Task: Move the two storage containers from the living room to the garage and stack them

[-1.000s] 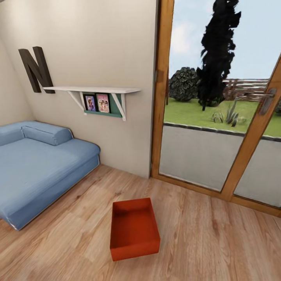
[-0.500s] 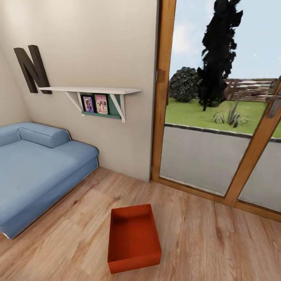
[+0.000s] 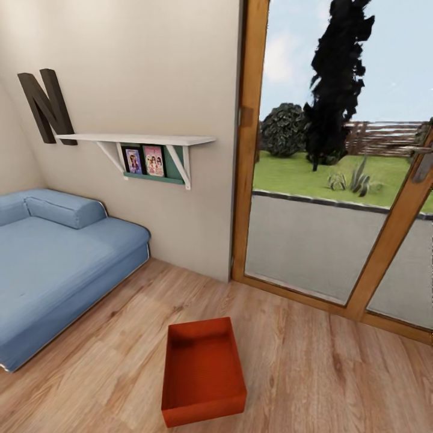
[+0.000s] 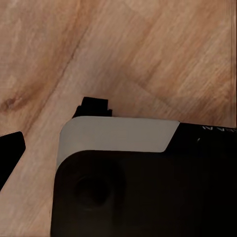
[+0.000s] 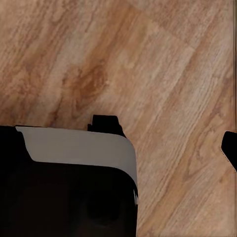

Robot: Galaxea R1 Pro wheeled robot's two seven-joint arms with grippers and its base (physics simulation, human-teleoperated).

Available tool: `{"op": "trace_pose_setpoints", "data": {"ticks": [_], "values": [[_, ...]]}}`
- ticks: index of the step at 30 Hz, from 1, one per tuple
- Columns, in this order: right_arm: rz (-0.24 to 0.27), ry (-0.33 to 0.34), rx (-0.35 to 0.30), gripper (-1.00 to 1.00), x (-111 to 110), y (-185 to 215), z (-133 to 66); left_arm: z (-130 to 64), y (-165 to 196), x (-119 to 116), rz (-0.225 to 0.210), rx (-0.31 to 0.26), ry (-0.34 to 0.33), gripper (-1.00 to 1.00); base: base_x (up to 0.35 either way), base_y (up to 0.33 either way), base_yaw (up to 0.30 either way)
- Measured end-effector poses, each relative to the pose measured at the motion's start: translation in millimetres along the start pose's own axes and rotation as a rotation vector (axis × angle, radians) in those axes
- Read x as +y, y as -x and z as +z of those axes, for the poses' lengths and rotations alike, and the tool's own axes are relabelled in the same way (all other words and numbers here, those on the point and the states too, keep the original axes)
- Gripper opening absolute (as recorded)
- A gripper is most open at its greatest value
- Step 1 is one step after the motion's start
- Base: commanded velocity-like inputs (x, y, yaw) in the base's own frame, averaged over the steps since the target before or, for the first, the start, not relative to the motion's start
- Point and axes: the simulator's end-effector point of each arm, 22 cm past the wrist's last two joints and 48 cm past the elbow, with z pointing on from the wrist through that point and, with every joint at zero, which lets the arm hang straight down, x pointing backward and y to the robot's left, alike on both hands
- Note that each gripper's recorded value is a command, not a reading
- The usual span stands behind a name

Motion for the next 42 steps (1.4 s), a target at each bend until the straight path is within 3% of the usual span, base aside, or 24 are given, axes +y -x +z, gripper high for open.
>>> {"op": "trace_pose_setpoints", "data": {"ticks": [12, 25, 42], "values": [[-0.001, 0.001, 0.0, 1.0, 0.2, -0.3, 0.0, 0.0, 0.0, 0.0, -0.004, 0.0, 0.0, 1.0, 0.0, -0.199, 0.01], [0.001, 0.0, -0.005, 1.0, -0.5, 0.2, 0.4, 0.3, -1.3, 1.1, -0.005, 0.003, 0.002, 1.0, 0.0, -0.004, 0.238], [0.001, 0.0, -0.005, 1.0, -0.5, -0.1, 0.3, 0.3, -1.8, 0.3, -0.004, 0.004, 0.001, 1.0, 0.233, 0.146, 0.016]]}}
